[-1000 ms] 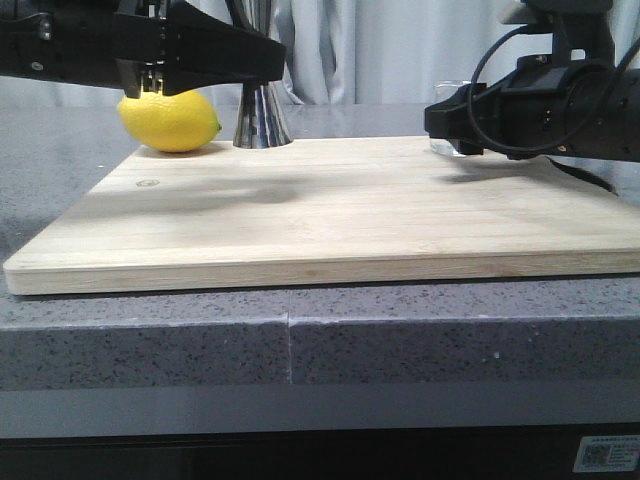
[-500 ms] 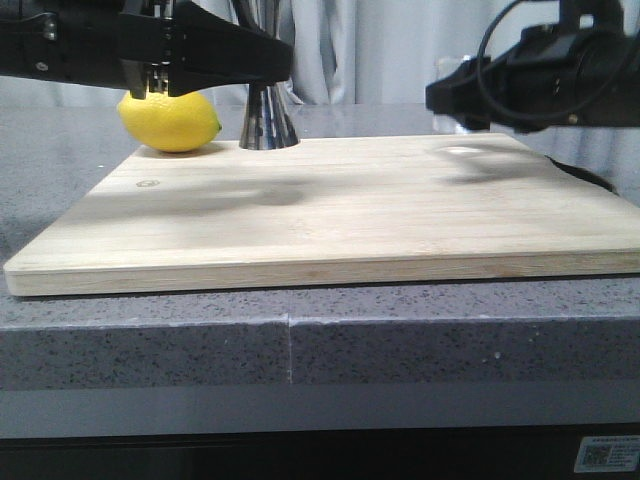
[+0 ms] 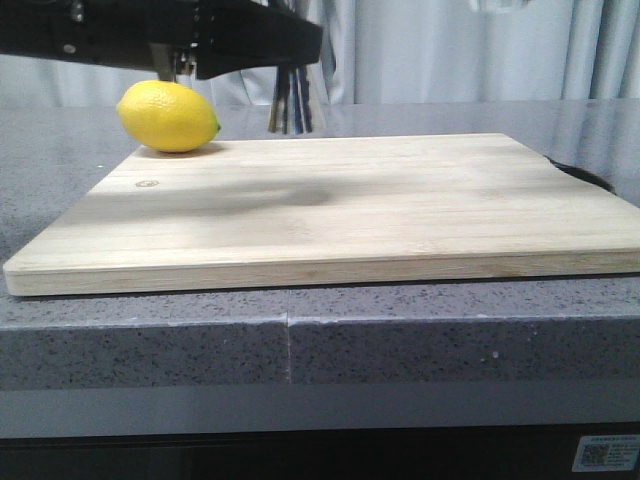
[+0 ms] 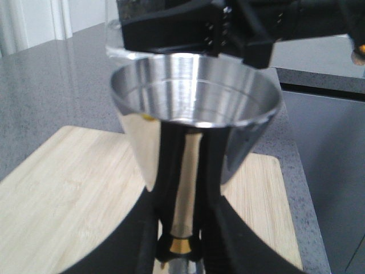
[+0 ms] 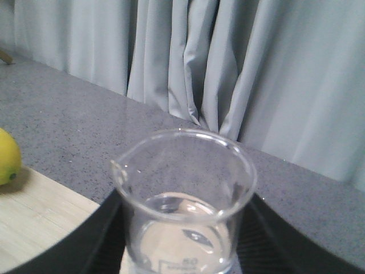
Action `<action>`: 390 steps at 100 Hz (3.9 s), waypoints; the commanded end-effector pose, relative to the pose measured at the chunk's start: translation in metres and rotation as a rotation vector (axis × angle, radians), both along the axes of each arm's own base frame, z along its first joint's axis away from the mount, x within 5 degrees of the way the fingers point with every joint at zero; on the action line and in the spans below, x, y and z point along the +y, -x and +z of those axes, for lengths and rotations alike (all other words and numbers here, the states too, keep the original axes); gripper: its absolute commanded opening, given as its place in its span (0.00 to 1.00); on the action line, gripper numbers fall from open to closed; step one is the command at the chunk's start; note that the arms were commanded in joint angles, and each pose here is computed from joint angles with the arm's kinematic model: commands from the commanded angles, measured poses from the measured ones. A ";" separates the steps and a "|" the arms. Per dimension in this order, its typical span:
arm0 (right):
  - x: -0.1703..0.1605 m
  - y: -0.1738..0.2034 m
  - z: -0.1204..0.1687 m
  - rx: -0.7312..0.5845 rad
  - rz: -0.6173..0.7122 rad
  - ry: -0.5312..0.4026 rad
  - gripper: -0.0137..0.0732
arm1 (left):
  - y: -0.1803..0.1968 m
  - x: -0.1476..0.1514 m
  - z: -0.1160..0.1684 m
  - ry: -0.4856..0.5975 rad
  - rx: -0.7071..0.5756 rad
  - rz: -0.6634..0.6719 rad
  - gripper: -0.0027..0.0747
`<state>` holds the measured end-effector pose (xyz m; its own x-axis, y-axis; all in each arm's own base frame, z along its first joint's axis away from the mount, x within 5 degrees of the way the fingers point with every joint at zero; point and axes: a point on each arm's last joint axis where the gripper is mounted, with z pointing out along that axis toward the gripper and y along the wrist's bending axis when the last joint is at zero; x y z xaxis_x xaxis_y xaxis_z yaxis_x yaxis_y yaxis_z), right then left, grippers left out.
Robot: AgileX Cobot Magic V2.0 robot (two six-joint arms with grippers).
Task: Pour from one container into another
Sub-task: 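Carry the beaker with the right gripper above the held jigger, then tilt the beaker with the right gripper over the jigger mouth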
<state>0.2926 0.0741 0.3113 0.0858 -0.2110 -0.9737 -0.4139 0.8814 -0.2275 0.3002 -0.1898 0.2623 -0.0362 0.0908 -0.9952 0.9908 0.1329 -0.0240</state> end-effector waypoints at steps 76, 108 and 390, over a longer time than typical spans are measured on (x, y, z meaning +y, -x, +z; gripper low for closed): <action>0.013 0.056 0.052 -0.137 0.275 0.110 0.38 | 0.023 -0.037 0.035 0.108 -0.049 -0.100 0.01; 0.016 0.059 0.052 -0.157 0.321 0.134 0.38 | 0.023 -0.037 0.035 0.109 -0.043 -0.099 0.01; 0.047 0.018 0.079 -0.271 0.431 0.587 0.38 | 0.018 -0.038 0.027 0.079 0.018 -0.076 0.01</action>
<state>0.2799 0.1229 0.3696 0.4750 -0.5998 -0.6439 -0.5918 0.3237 -0.7382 0.2884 -0.2264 0.2566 -0.0804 0.1389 -0.9870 0.9939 0.0868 -0.0687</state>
